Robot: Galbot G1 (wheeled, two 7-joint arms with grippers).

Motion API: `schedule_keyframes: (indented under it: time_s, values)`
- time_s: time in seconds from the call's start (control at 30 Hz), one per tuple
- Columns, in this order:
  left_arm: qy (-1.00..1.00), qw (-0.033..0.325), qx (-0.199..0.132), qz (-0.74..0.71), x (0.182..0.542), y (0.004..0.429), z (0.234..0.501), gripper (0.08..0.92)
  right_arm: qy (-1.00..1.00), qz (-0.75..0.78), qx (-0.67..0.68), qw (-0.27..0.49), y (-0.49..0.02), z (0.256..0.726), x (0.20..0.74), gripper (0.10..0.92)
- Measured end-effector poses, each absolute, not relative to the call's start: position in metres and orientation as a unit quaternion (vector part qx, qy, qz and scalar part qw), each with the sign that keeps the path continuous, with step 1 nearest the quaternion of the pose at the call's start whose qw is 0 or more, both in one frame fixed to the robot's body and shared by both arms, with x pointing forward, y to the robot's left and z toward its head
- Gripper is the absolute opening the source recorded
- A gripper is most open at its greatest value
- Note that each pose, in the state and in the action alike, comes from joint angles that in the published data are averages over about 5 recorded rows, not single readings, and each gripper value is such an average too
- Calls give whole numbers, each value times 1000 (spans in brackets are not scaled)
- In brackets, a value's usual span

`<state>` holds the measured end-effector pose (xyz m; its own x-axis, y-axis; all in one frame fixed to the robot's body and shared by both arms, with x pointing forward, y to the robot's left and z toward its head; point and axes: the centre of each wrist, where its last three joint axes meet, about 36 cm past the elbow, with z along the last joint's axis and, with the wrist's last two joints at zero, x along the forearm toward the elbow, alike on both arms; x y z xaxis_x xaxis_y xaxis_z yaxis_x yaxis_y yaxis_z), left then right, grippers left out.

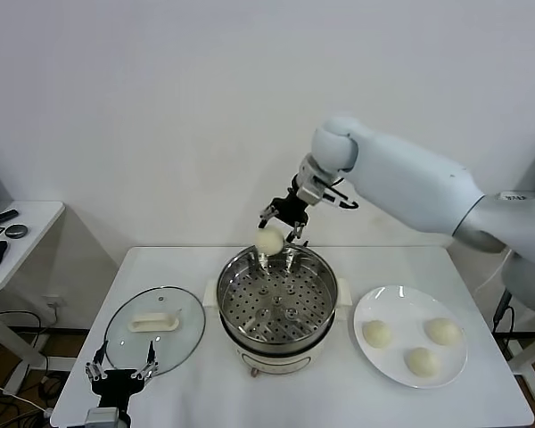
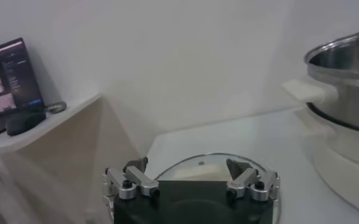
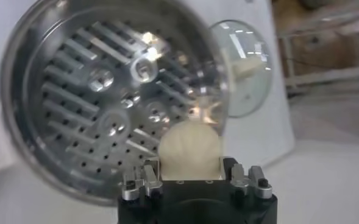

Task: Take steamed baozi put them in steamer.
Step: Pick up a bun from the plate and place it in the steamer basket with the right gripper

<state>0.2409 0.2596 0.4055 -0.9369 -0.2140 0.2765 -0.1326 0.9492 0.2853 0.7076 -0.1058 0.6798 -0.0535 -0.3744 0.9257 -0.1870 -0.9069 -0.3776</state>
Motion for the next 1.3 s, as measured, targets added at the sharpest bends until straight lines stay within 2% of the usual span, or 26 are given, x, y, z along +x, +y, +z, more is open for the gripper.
schedule_keyframes:
  time_s: [0.47, 1.13, 1.23, 1.3]
  values:
    - [-978, 145, 85, -127, 244, 255, 410, 823, 104, -722, -680, 70, -84, 642, 704, 602]
    - [-979, 139, 82, -124, 248, 254, 412, 823, 96, -714, -689, 79, -76, 590, 703, 602]
    - [-979, 139, 82, -124, 248, 254, 412, 823, 100, -712, -690, 83, -74, 588, 703, 622]
    - [-979, 139, 82, -123, 248, 254, 412, 823, 101, -711, -690, 85, -74, 587, 703, 665]
